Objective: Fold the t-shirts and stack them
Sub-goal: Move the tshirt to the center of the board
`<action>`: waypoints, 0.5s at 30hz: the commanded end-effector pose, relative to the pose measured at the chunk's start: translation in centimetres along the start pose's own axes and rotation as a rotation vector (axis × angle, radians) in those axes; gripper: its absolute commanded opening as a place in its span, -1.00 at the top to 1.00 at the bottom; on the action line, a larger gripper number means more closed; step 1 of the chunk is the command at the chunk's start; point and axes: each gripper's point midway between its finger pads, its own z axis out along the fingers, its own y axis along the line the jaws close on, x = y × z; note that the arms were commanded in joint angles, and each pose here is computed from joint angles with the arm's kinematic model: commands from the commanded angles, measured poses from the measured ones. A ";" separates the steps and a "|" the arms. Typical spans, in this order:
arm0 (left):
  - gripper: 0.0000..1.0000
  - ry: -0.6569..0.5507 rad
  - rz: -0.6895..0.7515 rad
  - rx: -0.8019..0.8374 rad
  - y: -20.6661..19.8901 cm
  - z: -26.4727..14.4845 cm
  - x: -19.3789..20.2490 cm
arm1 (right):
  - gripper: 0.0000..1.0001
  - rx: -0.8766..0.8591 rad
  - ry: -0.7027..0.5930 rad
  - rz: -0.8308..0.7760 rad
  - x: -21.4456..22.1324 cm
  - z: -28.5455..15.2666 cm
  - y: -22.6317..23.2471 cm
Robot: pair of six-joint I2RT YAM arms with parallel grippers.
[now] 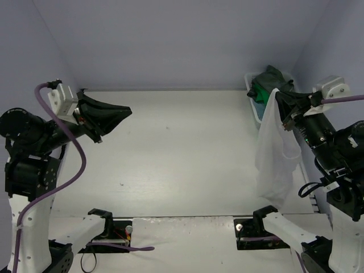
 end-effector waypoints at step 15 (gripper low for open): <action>0.97 0.116 -0.052 -0.069 2.6 -0.1 8.9 | 1.00 -0.466 0.497 -0.140 20.6 14.4 19.5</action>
